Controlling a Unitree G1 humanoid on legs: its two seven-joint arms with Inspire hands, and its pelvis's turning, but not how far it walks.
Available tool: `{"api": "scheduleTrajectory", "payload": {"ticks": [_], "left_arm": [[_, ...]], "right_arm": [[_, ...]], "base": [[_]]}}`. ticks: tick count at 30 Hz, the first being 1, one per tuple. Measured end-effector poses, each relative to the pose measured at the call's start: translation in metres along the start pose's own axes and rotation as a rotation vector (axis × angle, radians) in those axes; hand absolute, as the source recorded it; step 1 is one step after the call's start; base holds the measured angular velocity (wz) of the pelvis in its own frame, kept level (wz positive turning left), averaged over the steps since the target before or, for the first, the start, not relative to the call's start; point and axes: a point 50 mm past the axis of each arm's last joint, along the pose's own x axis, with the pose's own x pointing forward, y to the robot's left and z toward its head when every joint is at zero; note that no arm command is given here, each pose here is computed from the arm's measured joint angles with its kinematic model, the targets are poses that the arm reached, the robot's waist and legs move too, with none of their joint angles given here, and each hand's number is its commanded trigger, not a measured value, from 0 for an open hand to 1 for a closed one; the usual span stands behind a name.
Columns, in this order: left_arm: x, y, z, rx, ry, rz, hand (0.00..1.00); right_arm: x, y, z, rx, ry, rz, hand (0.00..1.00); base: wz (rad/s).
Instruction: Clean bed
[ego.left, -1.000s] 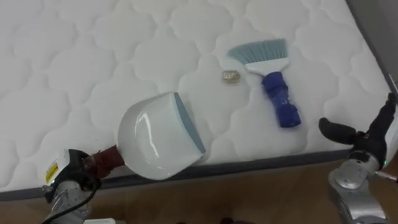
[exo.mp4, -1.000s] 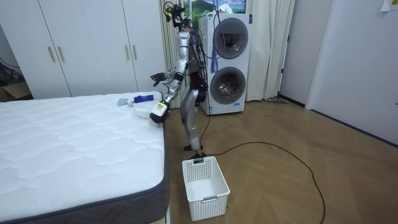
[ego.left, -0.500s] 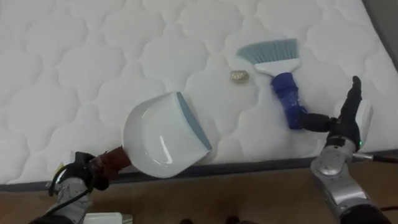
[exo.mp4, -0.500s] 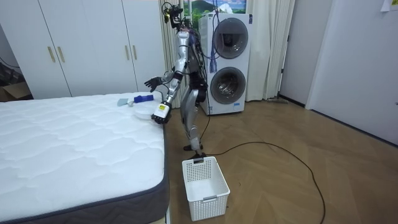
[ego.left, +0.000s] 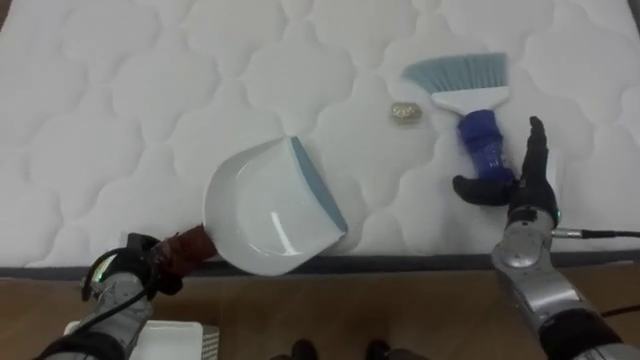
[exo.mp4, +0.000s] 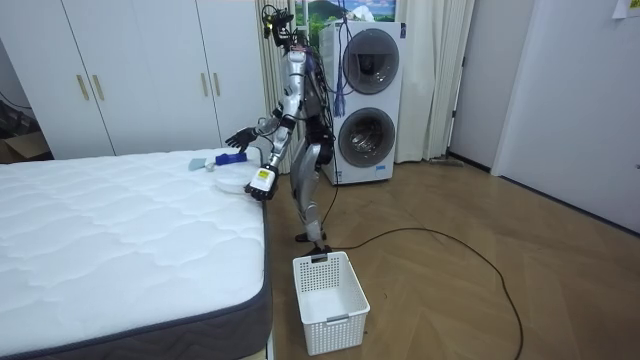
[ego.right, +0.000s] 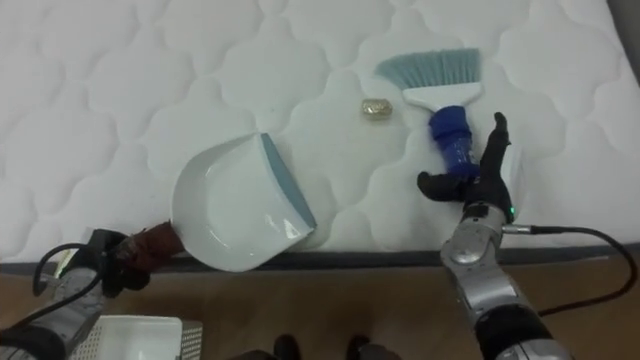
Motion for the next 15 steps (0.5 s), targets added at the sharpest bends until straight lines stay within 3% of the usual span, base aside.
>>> {"api": "scheduleTrajectory", "payload": {"ticks": [15], "left_arm": [[0.002,0.003,0.023,-0.013,-0.092,-0.011,1.00]], "right_arm": [[0.022,-0.014,0.009,-0.019,0.023,-0.005,0.00]], "base": [[0.03]]}}
